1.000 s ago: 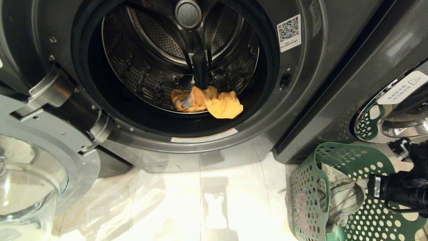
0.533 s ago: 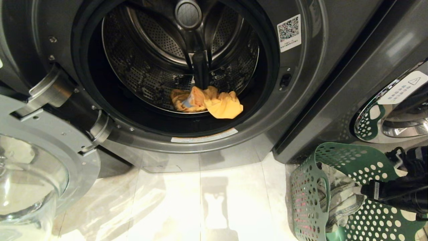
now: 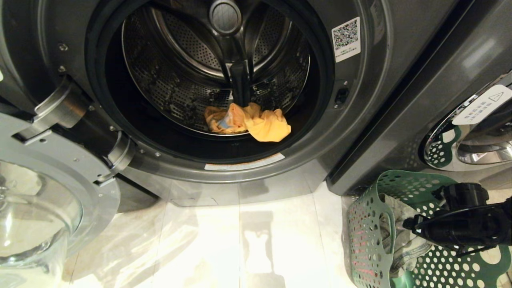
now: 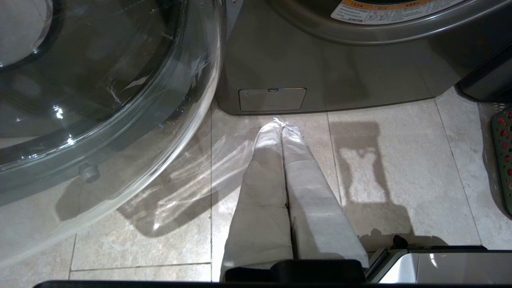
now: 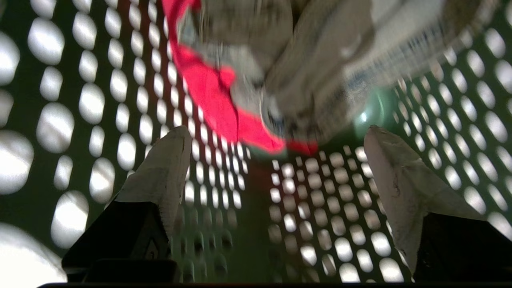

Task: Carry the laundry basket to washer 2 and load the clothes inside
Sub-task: Place the clothes into the washing machine

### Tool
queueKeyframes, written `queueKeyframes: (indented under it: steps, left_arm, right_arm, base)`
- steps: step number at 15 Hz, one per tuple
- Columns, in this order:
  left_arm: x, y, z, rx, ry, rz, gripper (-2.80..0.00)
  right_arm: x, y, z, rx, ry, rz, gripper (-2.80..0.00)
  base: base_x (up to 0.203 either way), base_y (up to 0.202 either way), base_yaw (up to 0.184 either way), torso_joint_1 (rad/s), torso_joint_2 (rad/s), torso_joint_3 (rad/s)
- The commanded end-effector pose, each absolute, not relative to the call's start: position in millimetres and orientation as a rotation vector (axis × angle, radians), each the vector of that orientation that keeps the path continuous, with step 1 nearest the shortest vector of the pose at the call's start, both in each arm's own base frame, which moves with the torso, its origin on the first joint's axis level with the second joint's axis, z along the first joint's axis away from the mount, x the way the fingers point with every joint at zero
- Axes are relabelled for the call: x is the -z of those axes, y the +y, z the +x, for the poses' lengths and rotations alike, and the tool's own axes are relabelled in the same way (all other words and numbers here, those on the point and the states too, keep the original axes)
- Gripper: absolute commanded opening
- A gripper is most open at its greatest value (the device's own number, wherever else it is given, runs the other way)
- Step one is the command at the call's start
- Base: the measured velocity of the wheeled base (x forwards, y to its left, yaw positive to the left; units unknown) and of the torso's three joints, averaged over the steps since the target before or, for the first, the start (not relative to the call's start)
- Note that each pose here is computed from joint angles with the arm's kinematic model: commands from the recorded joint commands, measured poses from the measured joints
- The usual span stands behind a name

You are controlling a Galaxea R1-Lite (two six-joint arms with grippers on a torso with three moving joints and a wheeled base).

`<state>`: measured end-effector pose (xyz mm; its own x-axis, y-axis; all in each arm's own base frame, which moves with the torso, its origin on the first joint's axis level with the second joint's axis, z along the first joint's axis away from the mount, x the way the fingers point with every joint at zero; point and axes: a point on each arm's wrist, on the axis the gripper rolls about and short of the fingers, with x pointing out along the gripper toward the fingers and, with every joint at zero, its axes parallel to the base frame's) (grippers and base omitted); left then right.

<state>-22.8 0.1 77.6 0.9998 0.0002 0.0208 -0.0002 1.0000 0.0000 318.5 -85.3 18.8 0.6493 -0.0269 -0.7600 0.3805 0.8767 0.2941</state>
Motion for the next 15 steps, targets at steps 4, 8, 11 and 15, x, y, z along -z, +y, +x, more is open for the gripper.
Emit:
queueKeyframes:
  steps: [4,8,11,15]
  left_arm:
    - [-76,0,-22,-0.001,-0.014,0.000,-2.80]
    - [-76,0,-22,-0.001,-0.014,0.000,-2.80]
    - [-76,0,-22,-0.002,-0.014,0.000,-2.80]
    - [-76,0,-22,-0.002,-0.014,0.000,-2.80]
  right_arm:
    - [35,-83,374,0.308,0.799,0.615,0.00]
    - [45,-78,396,0.341,0.756,0.706,0.00]
    - [58,-76,416,0.360,0.725,0.735,0.00]
    - [85,-67,446,0.462,0.661,0.663,0.00]
  base:
    - [0.000,0.000,0.000,0.000,0.00,0.000]
    - [0.000,0.000,0.000,0.000,0.00,0.000]
    - [0.000,0.000,0.000,0.000,0.00,0.000]
    - [0.000,0.000,0.000,0.000,0.00,0.000]
